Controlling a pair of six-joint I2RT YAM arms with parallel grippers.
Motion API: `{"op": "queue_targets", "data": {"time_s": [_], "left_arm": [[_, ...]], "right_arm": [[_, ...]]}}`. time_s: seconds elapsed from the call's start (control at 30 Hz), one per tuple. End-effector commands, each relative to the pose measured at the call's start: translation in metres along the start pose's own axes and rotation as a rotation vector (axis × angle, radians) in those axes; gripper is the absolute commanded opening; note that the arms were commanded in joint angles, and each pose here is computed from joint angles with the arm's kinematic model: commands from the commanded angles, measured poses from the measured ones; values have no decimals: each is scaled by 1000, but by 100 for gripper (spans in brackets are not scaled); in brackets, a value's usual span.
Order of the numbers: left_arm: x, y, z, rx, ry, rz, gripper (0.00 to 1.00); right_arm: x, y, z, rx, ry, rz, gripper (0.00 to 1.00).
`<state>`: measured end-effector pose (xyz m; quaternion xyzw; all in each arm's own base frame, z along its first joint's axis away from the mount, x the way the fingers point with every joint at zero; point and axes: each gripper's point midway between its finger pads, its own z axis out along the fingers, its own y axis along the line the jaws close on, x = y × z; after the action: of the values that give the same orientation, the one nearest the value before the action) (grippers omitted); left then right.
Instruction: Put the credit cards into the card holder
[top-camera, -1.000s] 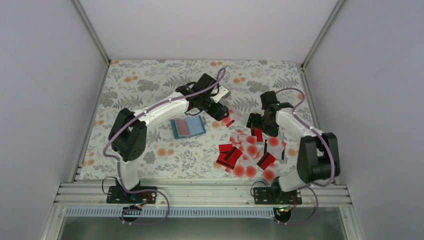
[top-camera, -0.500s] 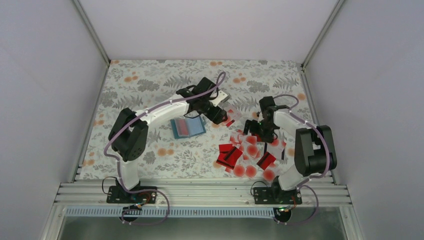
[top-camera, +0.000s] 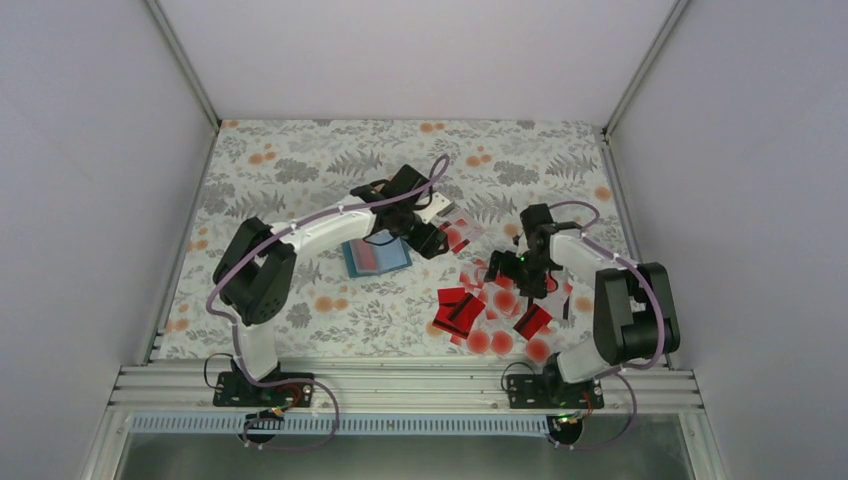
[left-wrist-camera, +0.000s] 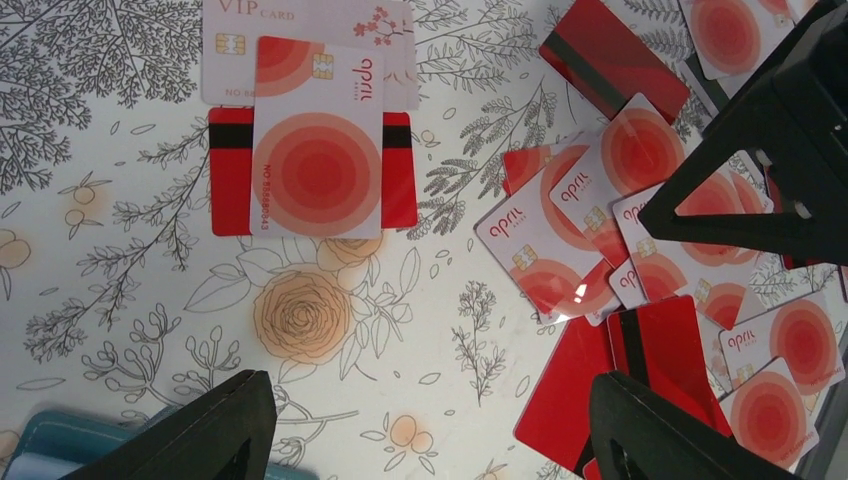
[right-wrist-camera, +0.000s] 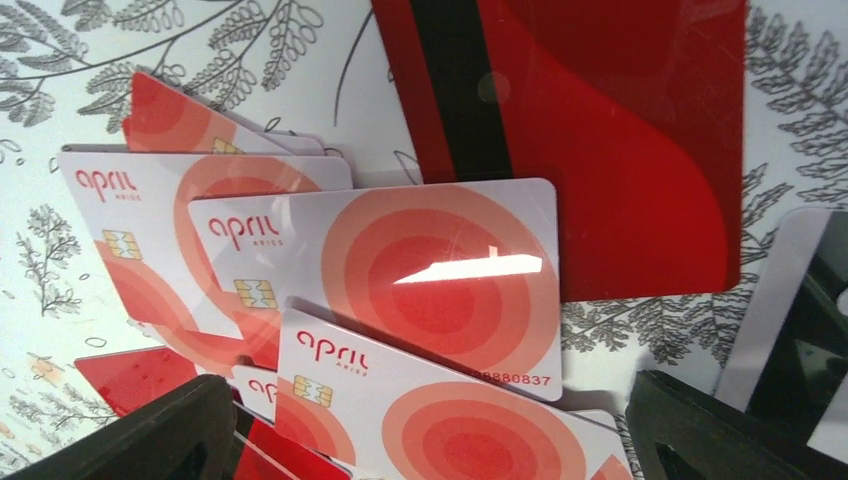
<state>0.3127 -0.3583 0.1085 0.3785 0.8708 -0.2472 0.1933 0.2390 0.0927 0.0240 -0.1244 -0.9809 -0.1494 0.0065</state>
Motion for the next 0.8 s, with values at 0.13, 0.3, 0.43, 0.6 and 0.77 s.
{"op": "queue_targets", "data": {"time_s": [0.13, 0.3, 0.43, 0.6, 0.77], "left_arm": [[6, -11, -17, 18, -37, 23, 79], [14, -13, -20, 24, -40, 13, 78], [19, -13, -22, 21, -39, 9, 78], [23, -12, -25, 9, -37, 11, 78], [21, -11, -26, 4, -42, 8, 78]], "right_arm": [[34, 13, 17, -78, 83, -25, 98], [53, 24, 15, -88, 117, -45, 97], [71, 35, 19, -102, 163, -77, 97], [90, 38, 24, -61, 202, -139, 97], [94, 32, 24, 37, 208, -227, 97]]}}
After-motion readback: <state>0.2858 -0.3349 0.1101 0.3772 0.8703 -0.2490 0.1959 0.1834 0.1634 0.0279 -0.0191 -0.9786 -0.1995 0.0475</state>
